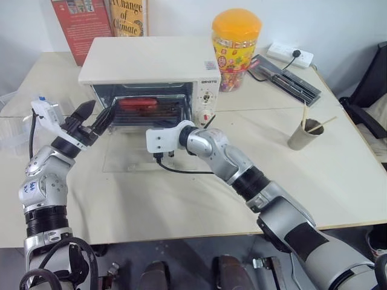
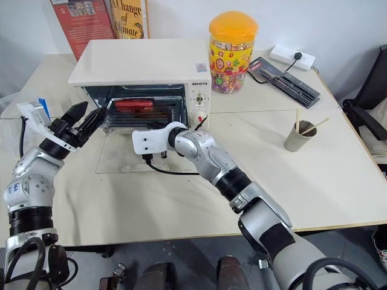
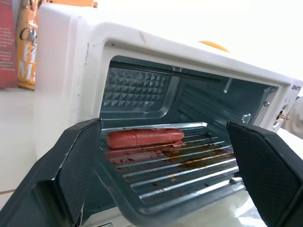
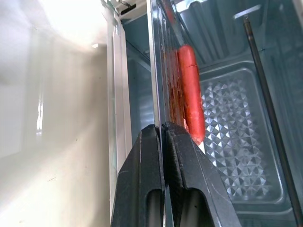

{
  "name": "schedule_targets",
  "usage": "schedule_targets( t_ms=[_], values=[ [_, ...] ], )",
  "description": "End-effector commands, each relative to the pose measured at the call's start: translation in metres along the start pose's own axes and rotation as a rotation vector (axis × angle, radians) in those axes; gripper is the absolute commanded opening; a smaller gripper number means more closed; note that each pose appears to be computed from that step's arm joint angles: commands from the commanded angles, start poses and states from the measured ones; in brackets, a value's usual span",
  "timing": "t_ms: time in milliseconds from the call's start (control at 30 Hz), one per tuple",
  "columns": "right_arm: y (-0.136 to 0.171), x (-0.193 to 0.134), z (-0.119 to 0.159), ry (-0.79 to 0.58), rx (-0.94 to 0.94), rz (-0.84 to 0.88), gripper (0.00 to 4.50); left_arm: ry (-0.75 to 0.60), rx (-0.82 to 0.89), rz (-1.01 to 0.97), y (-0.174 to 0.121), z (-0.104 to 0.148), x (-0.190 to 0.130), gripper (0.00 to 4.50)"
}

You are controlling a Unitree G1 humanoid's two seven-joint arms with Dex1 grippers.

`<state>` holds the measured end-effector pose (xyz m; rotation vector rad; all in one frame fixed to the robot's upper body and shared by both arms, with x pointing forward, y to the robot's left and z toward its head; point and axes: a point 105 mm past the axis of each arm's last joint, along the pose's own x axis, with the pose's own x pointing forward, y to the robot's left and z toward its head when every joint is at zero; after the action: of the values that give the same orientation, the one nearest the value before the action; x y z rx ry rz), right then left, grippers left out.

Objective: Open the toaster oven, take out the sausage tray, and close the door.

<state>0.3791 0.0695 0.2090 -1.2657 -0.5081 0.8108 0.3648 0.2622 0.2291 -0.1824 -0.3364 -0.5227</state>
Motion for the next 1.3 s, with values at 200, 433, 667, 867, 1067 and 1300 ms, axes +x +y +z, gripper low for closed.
schedule_targets(
  t_ms=[200, 433, 667, 867, 1067, 1300],
  values=[
    [-0.018, -0.014, 0.009, -0.017, -0.024, -0.072, 0.03, -0.029, 0.06, 0.032, 0.014, 0.016, 0.003, 4.5],
    [-0.022, -0.002, 0.001, 0.051, -0.015, -0.082, 1.05, -0.027, 0.064, 0.024, 0.014, 0.015, 0.007, 4.5],
    [-0.025, 0.008, -0.003, 0.094, -0.029, -0.09, 1.05, -0.029, 0.066, 0.022, 0.014, 0.015, 0.008, 4.5],
    [-0.023, 0.013, -0.003, 0.093, -0.062, -0.08, 0.67, -0.027, 0.065, 0.018, 0.015, 0.015, 0.009, 4.5],
    [-0.014, 0.001, 0.001, 0.046, -0.09, -0.084, 0.01, -0.02, 0.067, 0.016, 0.018, 0.016, 0.011, 4.5],
    [-0.004, -0.021, -0.003, 0.016, -0.131, -0.103, 0.01, -0.015, 0.067, 0.008, 0.019, 0.016, 0.013, 4.5]
  ],
)
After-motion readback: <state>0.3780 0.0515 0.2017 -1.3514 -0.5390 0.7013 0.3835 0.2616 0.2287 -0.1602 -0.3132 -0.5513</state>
